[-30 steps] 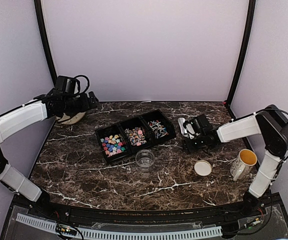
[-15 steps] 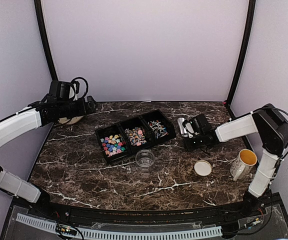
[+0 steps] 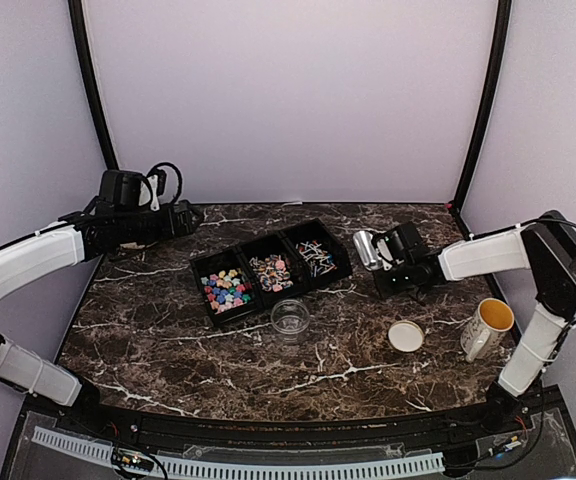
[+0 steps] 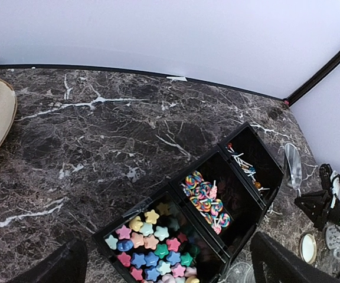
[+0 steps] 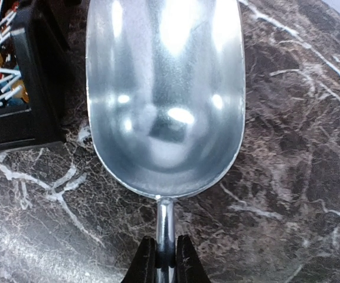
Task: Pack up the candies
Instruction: Pick up the spatula from the center of the board.
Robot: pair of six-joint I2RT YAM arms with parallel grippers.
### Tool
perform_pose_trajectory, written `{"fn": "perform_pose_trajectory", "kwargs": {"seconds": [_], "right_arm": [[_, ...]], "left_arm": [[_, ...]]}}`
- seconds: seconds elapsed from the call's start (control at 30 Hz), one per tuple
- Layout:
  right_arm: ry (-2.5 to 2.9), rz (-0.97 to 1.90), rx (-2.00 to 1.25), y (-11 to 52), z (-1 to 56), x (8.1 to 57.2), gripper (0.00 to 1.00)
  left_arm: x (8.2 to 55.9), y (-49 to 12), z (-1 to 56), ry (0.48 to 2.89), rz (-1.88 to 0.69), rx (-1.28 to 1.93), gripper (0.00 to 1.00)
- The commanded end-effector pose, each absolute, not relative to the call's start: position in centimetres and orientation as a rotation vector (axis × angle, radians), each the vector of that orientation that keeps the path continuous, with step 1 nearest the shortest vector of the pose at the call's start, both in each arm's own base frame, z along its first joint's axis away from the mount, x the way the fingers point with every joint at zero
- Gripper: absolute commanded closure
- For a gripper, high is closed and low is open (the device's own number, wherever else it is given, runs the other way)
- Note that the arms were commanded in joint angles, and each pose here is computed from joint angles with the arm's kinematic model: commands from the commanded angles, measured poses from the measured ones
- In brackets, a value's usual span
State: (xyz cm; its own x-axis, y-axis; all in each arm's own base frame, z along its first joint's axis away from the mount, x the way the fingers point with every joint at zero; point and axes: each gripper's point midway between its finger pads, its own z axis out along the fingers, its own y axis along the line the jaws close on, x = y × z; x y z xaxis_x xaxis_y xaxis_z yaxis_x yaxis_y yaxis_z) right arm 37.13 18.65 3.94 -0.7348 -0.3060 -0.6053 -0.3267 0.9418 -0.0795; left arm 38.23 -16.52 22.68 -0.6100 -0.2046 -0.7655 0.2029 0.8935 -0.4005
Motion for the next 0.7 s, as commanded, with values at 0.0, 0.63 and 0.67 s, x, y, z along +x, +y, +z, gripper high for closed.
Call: {"fn": "perform_pose_trajectory", "kwargs": {"seconds": [0.0,0.63,0.67], "right_arm": [[2.334,-0.041,-0.415,18.1,9.0,37.7,1.00],[1.972,-0.034,-0.914,27.9,16.9,32.3,1.00],[1.951,-0.039,-0.952,28.5,16.8,31.8,1.00]], "left_arm": [[38.1,-17.9,24.0,2.114,-0.664,0.065,0.01],[35.5,-23.1,25.7,2.052,-0.980,0.354,0.01],[35.3,-23.4,25.6,2.055,-0.998,0.367,0.01]]}}
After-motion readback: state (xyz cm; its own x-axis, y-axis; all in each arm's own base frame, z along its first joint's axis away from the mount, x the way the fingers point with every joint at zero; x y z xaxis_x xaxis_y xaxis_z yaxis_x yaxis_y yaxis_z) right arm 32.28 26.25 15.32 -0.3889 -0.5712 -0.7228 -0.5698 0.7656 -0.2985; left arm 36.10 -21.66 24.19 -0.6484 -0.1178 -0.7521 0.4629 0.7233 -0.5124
